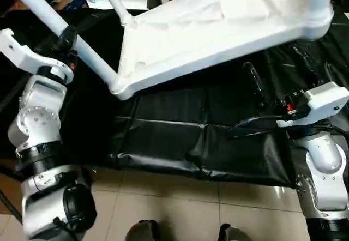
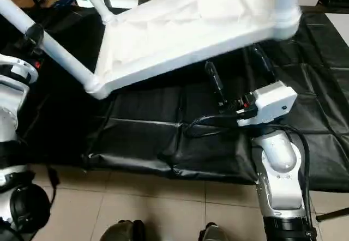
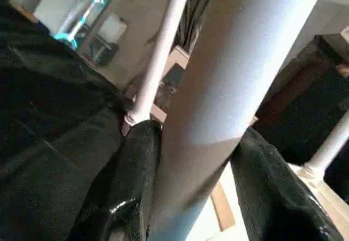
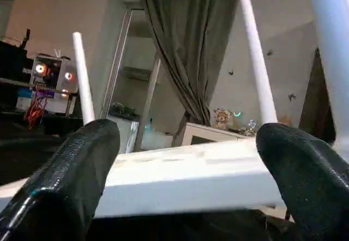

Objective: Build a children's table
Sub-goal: Flip table

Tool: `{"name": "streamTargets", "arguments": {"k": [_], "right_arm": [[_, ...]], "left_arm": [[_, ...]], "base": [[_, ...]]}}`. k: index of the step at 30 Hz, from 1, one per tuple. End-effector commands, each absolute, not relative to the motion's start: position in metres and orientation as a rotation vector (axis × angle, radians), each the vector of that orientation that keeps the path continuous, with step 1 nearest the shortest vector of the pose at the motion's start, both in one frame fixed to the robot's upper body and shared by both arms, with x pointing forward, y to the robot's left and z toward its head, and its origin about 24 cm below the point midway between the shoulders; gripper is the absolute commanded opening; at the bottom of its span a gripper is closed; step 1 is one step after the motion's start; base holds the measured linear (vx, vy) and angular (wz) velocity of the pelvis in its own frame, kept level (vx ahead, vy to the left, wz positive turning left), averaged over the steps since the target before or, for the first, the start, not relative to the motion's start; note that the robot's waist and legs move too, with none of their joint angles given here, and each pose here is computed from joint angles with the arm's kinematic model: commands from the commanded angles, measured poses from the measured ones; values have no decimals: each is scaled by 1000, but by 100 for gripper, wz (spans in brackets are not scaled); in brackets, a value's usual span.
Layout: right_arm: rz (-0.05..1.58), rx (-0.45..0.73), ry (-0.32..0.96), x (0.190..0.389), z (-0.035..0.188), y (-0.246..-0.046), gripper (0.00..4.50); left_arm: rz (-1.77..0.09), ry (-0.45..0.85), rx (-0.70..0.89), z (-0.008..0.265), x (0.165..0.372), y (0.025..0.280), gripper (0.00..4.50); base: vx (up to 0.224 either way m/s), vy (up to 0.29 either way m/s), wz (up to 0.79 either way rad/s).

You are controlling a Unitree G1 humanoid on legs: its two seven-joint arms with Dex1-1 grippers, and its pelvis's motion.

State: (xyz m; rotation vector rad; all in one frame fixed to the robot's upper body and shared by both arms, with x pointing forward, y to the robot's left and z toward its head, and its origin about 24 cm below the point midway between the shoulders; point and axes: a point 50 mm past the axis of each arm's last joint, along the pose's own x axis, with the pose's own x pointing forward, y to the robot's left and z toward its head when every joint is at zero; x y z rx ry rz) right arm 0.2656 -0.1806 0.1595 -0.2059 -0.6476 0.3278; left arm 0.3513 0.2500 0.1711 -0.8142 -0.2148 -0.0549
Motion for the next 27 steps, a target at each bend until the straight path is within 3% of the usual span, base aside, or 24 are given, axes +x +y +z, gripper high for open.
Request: {"name": "streamTargets", "arguments": {"k": [1, 8, 15, 22, 27], "right_arm": [[345, -220, -668, 263, 164, -178, 450], [358, -236, -672, 263, 167, -177, 450], [367, -243, -672, 263, 167, -177, 450], [356, -260, -663, 266, 169, -176, 450], [276, -209, -532, 291, 174, -174, 450]], "left_arm": [[-86, 26, -1045, 116, 351, 224, 179], [-90, 178, -1227, 88, 343, 202, 179], [-89, 269, -1284, 75, 337, 187, 179], [-145, 335, -1122, 69, 331, 172, 173], [-192, 365, -979, 66, 327, 161, 172]], "base": [[0, 0, 0], [0, 0, 0], [0, 0, 0], [0, 0, 0], [0, 0, 0]]}}
